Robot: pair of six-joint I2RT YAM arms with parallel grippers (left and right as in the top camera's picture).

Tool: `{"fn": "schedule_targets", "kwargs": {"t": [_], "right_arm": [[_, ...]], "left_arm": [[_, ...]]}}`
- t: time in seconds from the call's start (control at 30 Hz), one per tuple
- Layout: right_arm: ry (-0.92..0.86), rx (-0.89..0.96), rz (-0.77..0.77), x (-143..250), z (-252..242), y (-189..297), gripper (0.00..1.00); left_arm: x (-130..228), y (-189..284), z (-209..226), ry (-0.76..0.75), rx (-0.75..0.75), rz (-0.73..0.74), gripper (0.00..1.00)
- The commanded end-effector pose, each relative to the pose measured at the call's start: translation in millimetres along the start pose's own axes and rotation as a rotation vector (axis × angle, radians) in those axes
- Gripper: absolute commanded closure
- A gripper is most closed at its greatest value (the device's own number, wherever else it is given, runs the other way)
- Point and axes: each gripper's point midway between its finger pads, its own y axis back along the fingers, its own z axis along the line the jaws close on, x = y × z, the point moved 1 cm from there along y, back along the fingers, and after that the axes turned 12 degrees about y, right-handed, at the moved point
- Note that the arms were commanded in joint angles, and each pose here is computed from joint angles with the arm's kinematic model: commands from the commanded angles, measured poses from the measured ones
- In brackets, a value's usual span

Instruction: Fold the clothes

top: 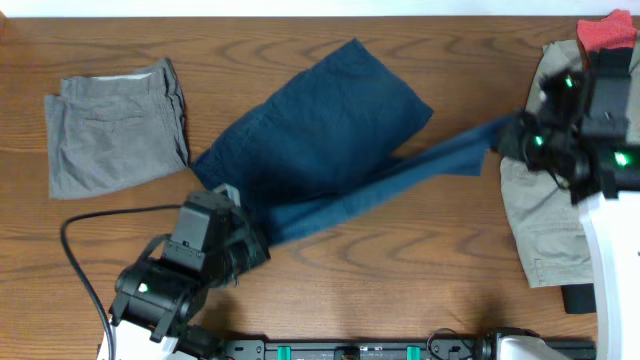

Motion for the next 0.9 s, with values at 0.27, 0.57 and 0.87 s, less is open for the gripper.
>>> {"fn": "schedule_targets", "kwargs": {"t": [0.27, 0.57, 0.87], "right_arm": [[0.23, -0.019, -0.14, -77, 61, -85, 0.99], [0.31, -0.109, -0.226, -87, 117, -177, 0.99], [0.335, -0.14, -0.259, -73, 136, -255, 0.32]], "left_arm": [[-99, -16, 36, 0.452, -0.163, -0.411, 0.94], [-164, -55, 58, 0.54, -0.231, -0.551, 0.93], [-205, -114, 55, 0.454, -0.149, -0.511, 0.15]]}}
